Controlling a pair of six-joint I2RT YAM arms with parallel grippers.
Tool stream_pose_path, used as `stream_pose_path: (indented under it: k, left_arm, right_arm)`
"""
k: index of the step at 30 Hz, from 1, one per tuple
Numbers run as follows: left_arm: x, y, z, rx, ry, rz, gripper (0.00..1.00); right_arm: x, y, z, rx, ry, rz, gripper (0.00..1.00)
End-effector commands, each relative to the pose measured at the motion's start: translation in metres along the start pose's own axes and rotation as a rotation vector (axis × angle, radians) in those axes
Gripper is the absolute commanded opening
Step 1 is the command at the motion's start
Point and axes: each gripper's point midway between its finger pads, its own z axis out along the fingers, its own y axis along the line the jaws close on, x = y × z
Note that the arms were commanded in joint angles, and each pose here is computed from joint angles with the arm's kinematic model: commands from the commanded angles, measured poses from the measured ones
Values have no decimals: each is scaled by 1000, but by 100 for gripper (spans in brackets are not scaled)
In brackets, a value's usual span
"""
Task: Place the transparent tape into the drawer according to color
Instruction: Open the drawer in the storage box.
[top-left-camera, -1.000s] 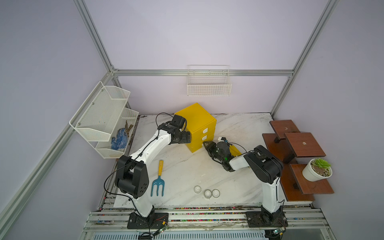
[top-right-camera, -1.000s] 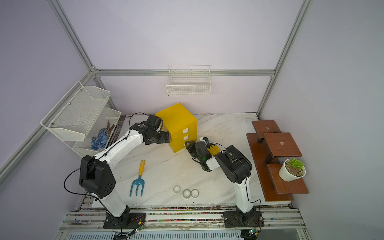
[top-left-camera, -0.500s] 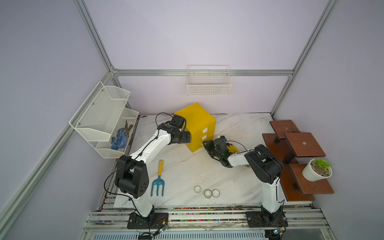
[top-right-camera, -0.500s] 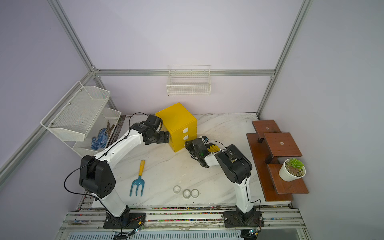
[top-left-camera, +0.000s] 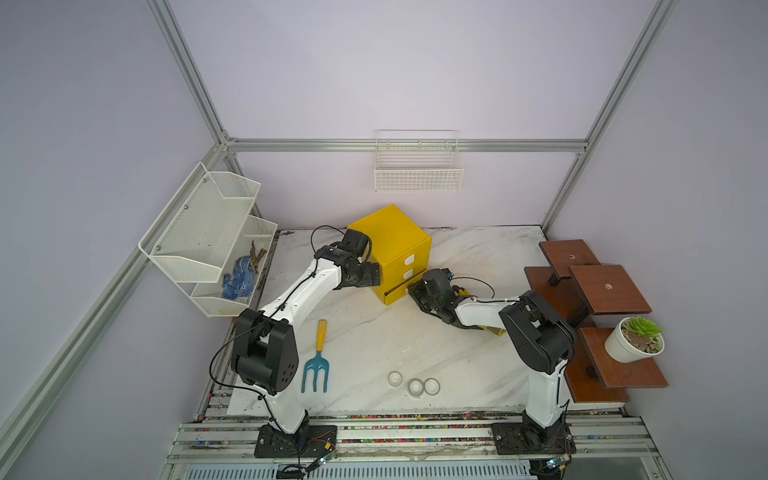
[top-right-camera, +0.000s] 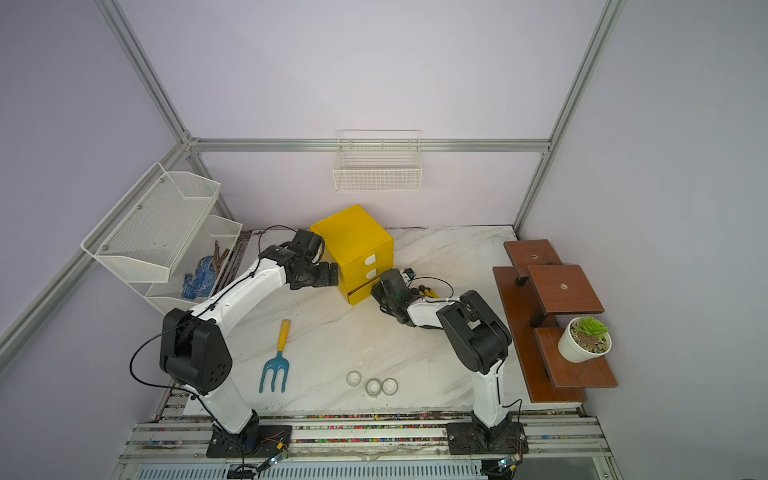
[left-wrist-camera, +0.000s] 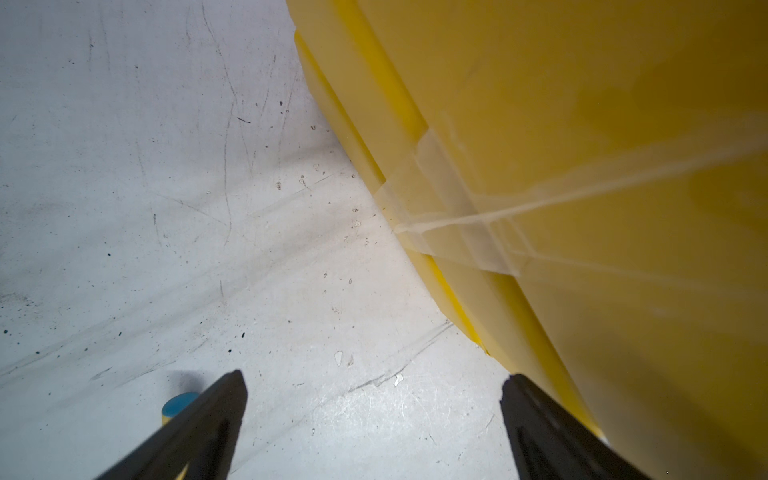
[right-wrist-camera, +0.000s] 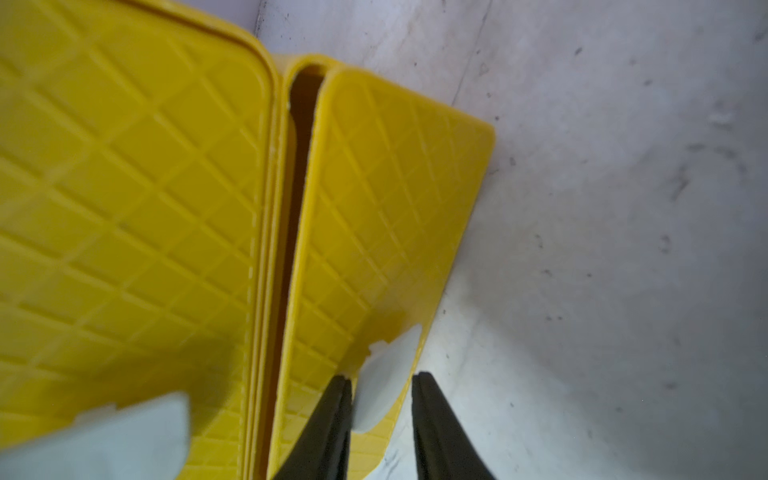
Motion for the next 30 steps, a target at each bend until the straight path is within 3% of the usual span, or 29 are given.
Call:
stream_pose_path:
  k: [1,21,30]
  left_arm:
    - [-9,0,0,24,-22,-6,99]
    - [-11,2,0,38,-19,-14,100]
    - [-20,-6,-19,89,-57,-7,100]
  right_arm:
    - [3,-43,-14,160,6,-41,30]
    - [10,-68,-83,230,51,-87,34]
    - [2,-23,-97,75,32,-179,57]
